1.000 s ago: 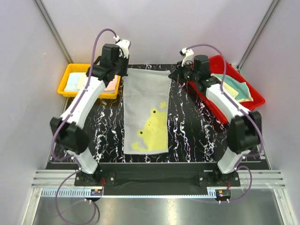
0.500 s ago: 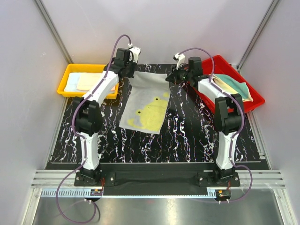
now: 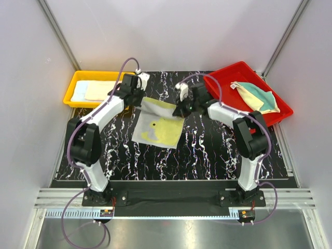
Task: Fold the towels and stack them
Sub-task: Fold the towel
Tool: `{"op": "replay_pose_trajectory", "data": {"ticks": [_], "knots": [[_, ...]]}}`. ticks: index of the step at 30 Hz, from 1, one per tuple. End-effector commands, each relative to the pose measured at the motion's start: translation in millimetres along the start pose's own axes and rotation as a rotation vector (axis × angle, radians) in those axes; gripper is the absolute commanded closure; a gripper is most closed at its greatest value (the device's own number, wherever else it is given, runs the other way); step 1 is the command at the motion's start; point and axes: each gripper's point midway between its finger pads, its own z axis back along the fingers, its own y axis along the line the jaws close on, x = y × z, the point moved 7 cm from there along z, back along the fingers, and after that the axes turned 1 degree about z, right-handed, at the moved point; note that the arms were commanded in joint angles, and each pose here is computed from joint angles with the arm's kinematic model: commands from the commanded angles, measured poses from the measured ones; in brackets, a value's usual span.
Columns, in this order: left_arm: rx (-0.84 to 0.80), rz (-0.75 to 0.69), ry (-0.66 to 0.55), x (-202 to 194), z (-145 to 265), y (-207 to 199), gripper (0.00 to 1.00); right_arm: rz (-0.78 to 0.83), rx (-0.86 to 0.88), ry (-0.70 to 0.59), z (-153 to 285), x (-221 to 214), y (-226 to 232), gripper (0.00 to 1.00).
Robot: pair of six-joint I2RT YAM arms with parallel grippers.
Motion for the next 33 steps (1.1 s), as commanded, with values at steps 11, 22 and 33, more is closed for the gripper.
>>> {"op": "replay_pose_trajectory", "data": {"ticks": [11,22,33], "knots": [[-0.007,0.007,0.064,-50.3,54.5,-20.5,1.00,-0.030,-0.018,0.051,34.5,-32.7,54.1,1.00],[-0.008,0.057,0.257,-110.2,54.8,-29.1,0.87,-0.209,0.070,0.184,19.6,-87.8,95.5,0.86],[0.037,0.184,0.204,-97.9,84.2,-29.3,0.62,-0.267,0.085,0.181,67.8,-104.1,130.4,0.59]]}}
